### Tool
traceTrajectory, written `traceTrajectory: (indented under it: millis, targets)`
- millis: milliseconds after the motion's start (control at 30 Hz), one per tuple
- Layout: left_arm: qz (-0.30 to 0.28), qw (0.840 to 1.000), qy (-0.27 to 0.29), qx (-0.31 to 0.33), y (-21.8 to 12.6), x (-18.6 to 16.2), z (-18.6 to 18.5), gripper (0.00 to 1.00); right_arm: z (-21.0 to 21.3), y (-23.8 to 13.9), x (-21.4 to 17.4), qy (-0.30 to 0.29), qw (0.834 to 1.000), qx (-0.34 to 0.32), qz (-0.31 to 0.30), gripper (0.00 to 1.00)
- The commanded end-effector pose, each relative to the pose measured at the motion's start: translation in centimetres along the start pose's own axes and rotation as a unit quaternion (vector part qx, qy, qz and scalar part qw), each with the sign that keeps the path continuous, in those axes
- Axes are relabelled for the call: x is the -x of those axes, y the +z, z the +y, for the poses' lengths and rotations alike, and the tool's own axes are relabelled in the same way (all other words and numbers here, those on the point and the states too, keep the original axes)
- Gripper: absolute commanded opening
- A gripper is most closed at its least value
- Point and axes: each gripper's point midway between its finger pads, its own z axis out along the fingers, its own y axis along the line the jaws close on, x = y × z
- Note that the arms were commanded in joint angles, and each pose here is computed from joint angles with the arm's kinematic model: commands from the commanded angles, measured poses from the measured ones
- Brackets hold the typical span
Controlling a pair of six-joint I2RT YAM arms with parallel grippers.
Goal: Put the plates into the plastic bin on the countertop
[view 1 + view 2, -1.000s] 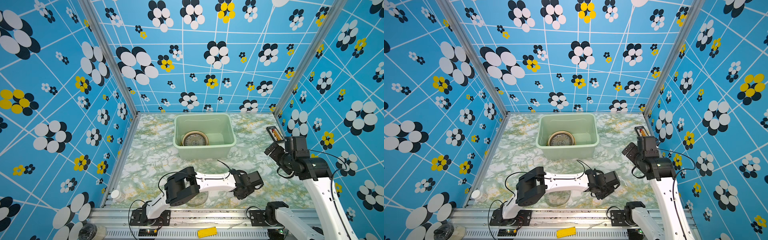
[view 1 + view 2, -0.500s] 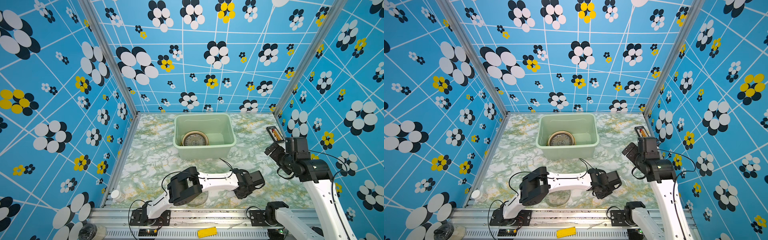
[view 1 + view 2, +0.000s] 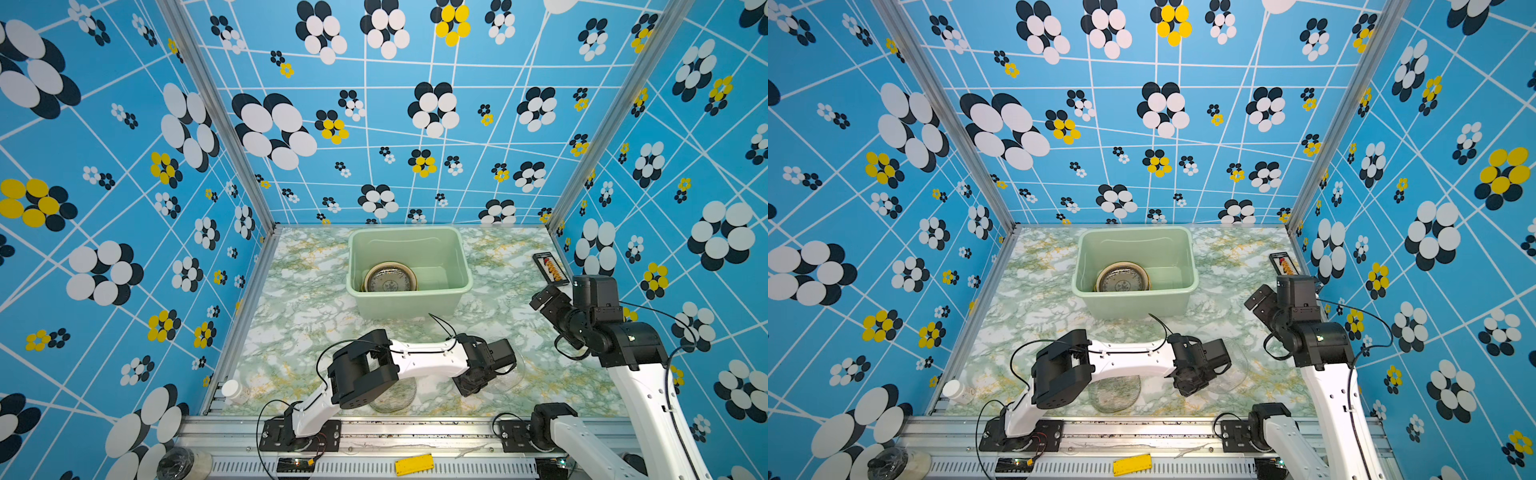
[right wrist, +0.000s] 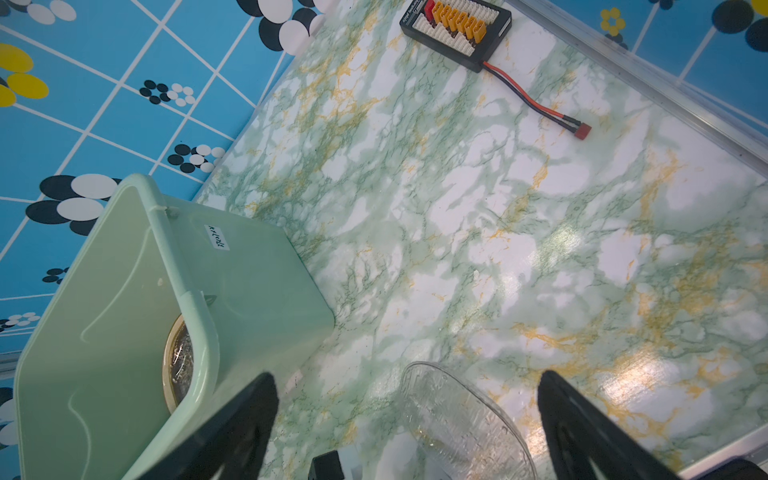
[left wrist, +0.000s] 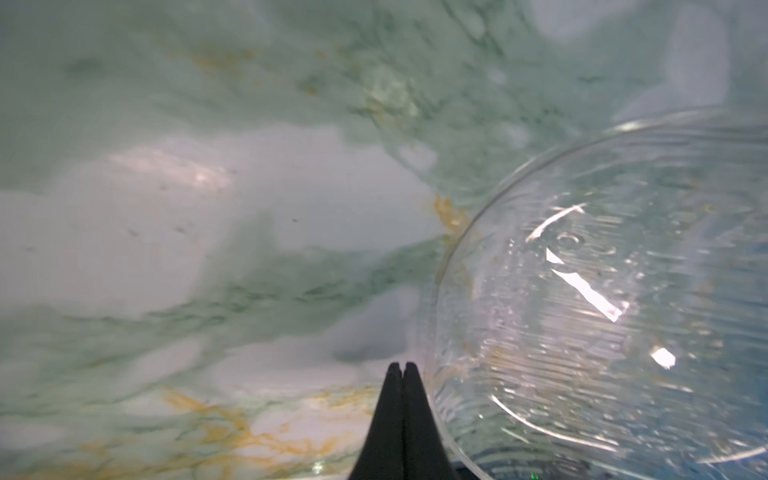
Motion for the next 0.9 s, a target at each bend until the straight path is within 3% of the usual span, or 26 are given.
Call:
traceTrajectory:
  millis: [0,200,267,300,467,567,867]
  targets:
    - [-0.017,1.000,0.009,0.002,-2.3,1.5,1.0,0.03,-0.3,0.0,0.0,-0.002,1.000,-0.001,-0.002,0.99]
    - [-0.009,0.999,0.032,0.014,-4.7,2.9,2.7,0.03,0.1,0.5,-1.0,-0.018,1.000,0.011,0.021,0.99]
    - [-0.006,0.999,0.044,-0.017,-5.3,3.2,2.1,0.06,0.1,1.1,-2.2,-0.040,0.998,0.020,0.045,1.00]
    - [-0.008,0.998,0.052,-0.024,-5.8,3.3,1.8,0.09,0.0,1.4,-2.8,-0.049,0.997,0.021,0.057,0.99]
    - [-0.014,0.992,0.105,-0.066,-7.3,2.5,-1.0,0.49,-1.5,3.1,-5.2,-0.065,0.993,-0.002,0.102,0.99]
    - [-0.015,0.991,0.105,-0.087,-6.9,2.0,-2.5,0.56,-1.3,3.4,-5.4,-0.055,0.993,0.001,0.107,0.99]
    - [0.021,0.996,-0.004,-0.089,-2.5,-1.6,-3.3,0.54,-0.6,2.7,-3.2,-0.047,0.996,-0.004,0.072,0.99]
